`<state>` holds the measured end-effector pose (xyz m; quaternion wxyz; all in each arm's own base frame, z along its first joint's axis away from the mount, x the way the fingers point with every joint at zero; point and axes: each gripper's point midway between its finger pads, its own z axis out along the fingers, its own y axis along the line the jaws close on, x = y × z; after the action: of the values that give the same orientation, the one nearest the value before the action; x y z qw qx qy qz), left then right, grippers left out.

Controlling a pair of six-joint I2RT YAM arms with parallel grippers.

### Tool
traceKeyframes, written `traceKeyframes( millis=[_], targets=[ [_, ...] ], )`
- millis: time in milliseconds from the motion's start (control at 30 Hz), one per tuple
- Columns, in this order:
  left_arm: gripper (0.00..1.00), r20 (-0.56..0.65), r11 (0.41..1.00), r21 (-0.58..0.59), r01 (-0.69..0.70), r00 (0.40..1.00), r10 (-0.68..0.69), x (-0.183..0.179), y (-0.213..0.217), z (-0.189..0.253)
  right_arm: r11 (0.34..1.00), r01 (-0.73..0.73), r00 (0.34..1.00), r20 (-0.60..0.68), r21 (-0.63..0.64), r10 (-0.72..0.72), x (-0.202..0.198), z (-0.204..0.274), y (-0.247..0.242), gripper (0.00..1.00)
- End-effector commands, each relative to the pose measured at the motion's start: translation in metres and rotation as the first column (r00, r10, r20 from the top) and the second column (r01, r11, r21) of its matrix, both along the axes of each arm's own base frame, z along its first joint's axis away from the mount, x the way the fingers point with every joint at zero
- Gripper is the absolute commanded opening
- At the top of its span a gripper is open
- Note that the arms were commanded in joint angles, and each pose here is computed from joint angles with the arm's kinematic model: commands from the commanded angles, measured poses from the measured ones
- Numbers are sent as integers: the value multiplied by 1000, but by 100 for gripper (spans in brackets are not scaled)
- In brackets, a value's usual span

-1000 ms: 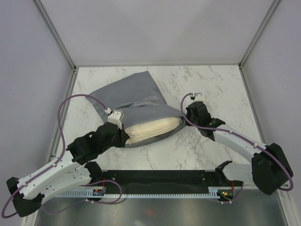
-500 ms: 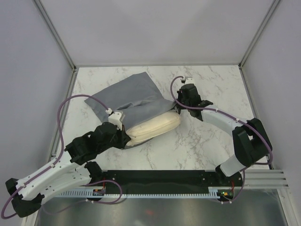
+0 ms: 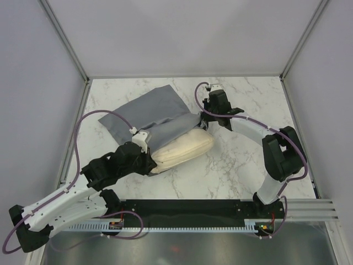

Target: Remove the pillowcase from the pillow

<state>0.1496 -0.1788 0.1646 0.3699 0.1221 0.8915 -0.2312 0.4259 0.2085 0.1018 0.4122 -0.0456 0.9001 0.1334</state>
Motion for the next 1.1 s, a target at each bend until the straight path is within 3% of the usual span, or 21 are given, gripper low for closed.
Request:
traceKeyframes(
  millis=[0, 67, 100, 200, 300, 400, 633, 833, 1067],
  targets=[
    [2, 67, 991, -128, 36, 997, -27, 15, -30, 27, 998, -46, 992, 116, 39, 41, 3, 64, 4, 15],
    [2, 55, 988, -142, 57, 997, -49, 18, -42, 22, 998, -51, 992, 120, 29, 47, -6, 75, -2, 34],
    [2, 68, 983, -168, 70, 996, -59, 21, -51, 24, 998, -57, 986, 157, 32, 52, -12, 95, -5, 56],
    [2, 56, 973, -204, 104, 994, -94, 29, -76, 20, 1000, -27, 983, 180, 7, 26, -34, 124, -25, 75],
    [2, 33, 971, -209, 117, 993, -113, 38, -95, 10, 1000, 2, 987, 163, -3, -2, -61, 131, -42, 79],
    [2, 40, 960, -244, 139, 990, -133, 49, -119, 12, 997, 33, 983, 179, 72, -45, -99, 144, -57, 83],
    [2, 70, 936, -298, 187, 982, -174, 72, -169, 25, 954, 27, 1000, -11, 298, -25, -164, 80, -44, 92],
    [2, 96, 908, -354, 224, 974, -203, 72, -196, 39, 868, 52, 999, -21, 494, -48, -181, 69, -32, 94],
    [2, 94, 908, -358, 217, 976, -196, 66, -203, 39, 741, 58, 995, 23, 670, -98, -184, 88, -26, 95]
  ],
)
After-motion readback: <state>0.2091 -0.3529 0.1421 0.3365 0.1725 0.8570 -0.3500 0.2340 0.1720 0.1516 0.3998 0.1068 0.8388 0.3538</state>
